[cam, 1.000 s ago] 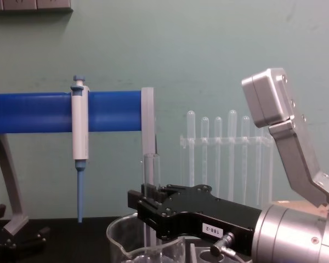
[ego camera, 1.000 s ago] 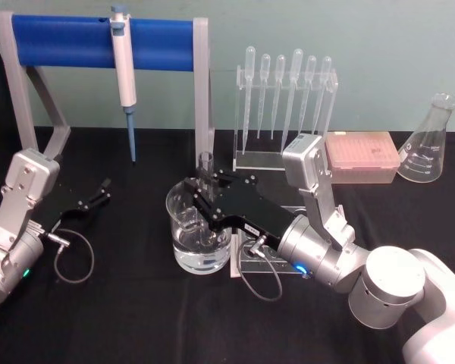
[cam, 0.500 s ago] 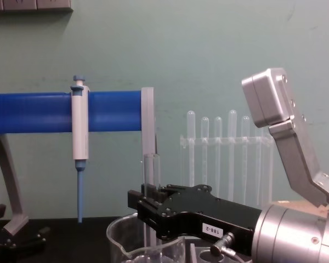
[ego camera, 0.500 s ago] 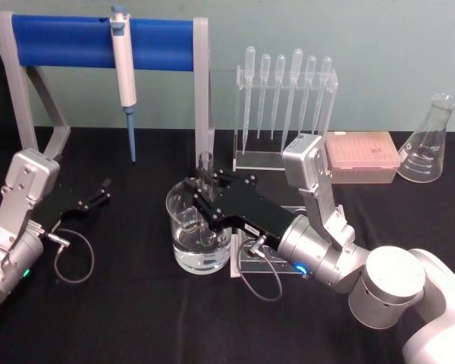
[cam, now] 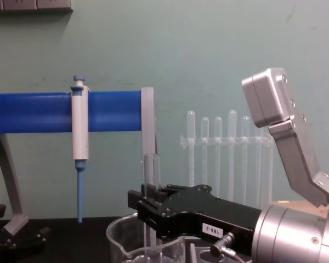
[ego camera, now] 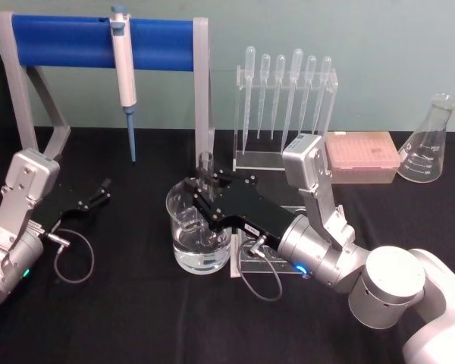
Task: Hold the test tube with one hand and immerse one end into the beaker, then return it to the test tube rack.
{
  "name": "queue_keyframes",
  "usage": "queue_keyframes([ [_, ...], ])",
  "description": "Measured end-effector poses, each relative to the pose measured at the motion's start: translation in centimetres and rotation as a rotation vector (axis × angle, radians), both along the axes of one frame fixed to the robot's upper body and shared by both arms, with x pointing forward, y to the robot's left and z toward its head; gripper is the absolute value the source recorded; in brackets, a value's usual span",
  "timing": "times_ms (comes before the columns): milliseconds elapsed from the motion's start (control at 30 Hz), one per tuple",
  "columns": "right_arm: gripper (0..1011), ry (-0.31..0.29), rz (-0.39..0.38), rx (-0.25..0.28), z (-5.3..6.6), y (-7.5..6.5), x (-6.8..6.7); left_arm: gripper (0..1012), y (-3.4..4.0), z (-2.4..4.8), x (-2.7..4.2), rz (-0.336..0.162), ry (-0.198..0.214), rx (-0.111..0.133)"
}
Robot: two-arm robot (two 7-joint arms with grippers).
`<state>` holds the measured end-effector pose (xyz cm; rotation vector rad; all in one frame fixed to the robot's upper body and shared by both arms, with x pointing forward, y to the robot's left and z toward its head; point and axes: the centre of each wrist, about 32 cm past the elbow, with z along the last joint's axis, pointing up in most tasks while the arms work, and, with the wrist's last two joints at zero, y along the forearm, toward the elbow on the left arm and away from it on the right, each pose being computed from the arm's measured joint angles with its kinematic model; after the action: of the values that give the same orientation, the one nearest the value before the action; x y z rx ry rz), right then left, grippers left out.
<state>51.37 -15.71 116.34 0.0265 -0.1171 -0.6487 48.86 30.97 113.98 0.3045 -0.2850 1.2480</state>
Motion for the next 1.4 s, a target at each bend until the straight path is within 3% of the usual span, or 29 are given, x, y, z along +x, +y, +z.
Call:
queue_keyframes([
  [1400,227,0.0,0.0,0.0,0.0,0.0,0.0,1000,0.0,0.0,0.0,0.0,0.0,0.0],
])
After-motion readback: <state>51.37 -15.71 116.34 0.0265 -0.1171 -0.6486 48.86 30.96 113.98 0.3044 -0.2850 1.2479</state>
